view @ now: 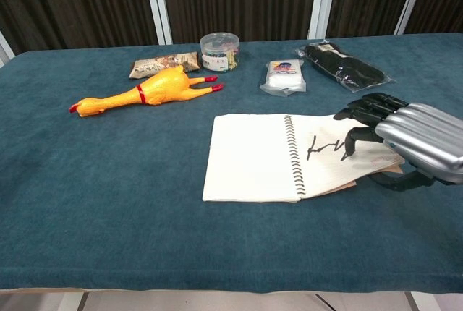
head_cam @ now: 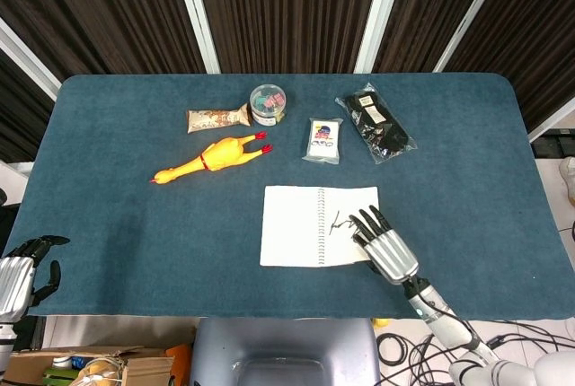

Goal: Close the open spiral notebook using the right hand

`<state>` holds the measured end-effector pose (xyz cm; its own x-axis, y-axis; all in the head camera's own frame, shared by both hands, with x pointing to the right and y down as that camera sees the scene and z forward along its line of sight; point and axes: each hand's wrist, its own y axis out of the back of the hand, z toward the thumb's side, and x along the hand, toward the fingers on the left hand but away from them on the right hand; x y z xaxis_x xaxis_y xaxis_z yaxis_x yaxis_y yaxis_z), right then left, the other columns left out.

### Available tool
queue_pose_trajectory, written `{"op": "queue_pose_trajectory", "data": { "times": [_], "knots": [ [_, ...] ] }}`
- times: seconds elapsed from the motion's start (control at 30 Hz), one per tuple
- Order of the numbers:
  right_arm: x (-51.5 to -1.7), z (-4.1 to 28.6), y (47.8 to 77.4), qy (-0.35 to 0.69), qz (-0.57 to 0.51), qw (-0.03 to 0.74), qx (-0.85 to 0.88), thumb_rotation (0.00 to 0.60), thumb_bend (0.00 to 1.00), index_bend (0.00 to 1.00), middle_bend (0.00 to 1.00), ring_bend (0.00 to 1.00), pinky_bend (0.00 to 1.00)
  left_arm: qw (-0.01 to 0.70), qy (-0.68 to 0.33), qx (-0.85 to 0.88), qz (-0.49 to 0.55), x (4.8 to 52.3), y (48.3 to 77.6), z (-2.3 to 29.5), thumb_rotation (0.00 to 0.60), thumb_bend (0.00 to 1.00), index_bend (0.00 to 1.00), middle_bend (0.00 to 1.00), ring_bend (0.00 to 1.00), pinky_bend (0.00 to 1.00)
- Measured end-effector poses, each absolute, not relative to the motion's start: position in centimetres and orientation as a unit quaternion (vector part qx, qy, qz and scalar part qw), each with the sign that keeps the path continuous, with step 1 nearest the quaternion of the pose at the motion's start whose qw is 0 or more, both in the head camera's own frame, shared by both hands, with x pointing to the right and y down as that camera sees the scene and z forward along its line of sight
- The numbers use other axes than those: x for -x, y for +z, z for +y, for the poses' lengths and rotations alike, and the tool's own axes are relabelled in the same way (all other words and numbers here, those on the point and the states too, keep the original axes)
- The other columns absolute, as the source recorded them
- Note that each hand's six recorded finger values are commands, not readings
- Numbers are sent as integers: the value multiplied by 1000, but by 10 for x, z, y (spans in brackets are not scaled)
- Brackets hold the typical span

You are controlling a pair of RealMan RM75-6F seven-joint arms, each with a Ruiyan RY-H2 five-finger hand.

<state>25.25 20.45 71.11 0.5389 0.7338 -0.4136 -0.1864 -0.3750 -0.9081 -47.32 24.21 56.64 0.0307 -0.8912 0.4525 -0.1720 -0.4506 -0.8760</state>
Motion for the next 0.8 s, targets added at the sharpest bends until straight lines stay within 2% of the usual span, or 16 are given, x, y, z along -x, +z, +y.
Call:
{"op": "queue_pose_trajectory", "data": {
  "times": [0.3,0.8],
  "knots": [
    [-236,195,701,432,-196,530,703,600,355,368,118,36,63,321,-558,643,415,473,566,242,600,640,361,361,335,497],
    [-192,186,686,394,-192,541,718,600,354,371,118,36,63,321,-557,642,418,474,565,242,600,640,361,362,334,497]
  ]
}}
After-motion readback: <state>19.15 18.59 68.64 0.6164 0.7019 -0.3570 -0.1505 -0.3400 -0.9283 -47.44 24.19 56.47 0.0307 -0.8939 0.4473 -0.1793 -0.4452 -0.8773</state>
